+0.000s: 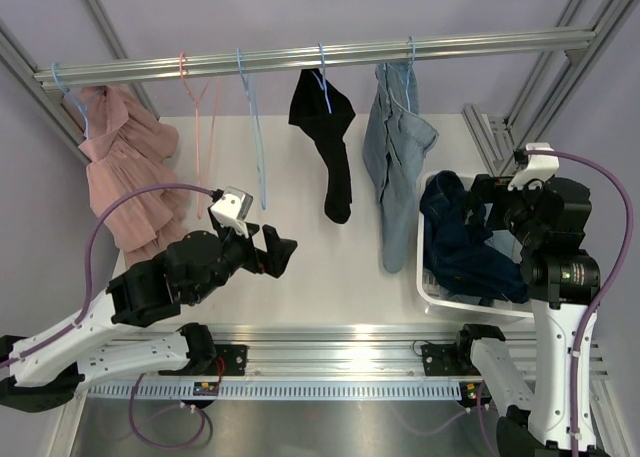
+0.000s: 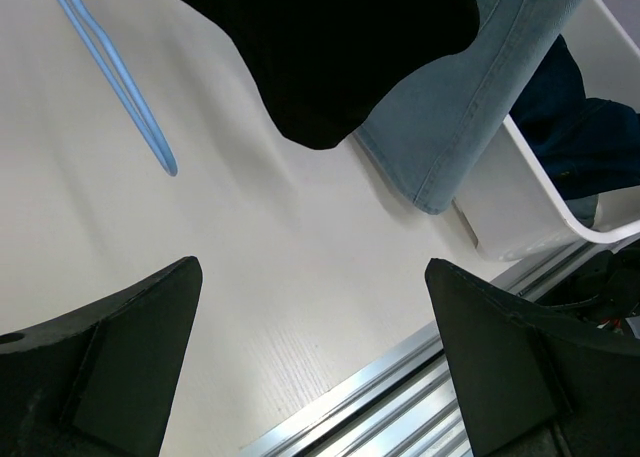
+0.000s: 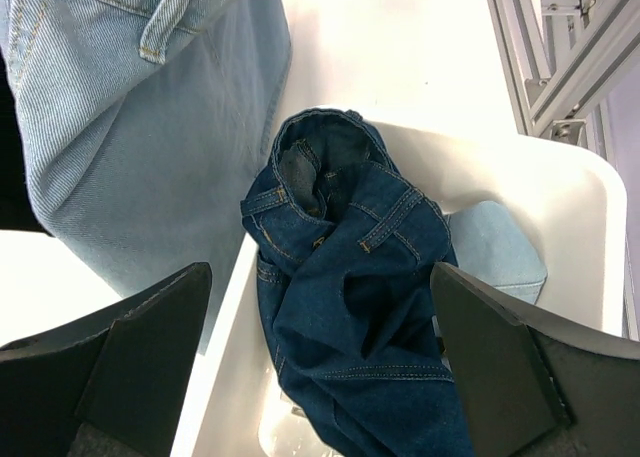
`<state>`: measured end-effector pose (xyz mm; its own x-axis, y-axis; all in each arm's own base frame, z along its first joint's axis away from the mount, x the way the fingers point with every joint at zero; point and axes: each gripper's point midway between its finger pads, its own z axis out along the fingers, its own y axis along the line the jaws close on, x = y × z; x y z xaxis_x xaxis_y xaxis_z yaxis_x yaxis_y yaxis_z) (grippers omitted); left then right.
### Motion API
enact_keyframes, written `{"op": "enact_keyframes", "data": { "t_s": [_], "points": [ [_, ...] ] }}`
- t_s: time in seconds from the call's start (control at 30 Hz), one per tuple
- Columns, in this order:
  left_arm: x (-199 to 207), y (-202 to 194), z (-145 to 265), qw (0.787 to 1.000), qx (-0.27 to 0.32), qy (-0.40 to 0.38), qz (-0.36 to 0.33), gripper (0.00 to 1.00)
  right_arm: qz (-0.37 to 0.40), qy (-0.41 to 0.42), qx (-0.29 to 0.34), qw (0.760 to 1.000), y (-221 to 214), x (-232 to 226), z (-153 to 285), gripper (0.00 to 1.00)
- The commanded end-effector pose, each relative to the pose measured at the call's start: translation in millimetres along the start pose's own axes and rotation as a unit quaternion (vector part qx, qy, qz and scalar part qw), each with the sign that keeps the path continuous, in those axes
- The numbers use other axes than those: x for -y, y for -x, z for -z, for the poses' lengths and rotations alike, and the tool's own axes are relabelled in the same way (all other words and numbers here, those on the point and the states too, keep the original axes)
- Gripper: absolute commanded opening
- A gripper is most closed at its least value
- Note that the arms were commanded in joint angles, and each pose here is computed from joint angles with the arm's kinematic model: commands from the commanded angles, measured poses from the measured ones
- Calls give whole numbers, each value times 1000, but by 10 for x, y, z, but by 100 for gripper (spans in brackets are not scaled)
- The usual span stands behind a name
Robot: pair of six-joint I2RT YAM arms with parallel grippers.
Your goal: Remove the skirt from the hanger
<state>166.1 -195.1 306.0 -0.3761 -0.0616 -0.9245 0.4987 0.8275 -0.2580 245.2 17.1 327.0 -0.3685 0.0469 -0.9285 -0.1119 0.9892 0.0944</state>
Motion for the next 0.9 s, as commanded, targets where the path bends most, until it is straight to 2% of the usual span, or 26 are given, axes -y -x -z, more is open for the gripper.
{"op": "enact_keyframes", "data": {
  "t_s": [0.0,0.47,0.63,0.7,0.87],
  "points": [
    [-6,137,-20,999,34,5,16,99,-6,-18,32,999,122,62,-21,99],
    [20,168,-61,999,40,3,6,99,-13,14,27,999,-10,-37,-84,99],
    [117,505,-148,997,75,12,1,99,19,85,15,996,-96,-257,-77,99],
    [151,776,-153,995,97,15,-4,99,29,113,16,993,-132,-346,-49,100],
    [247,1052,-375,995,101,6,-13,99,26,91,22,995,-150,-275,-60,100]
  ]
}}
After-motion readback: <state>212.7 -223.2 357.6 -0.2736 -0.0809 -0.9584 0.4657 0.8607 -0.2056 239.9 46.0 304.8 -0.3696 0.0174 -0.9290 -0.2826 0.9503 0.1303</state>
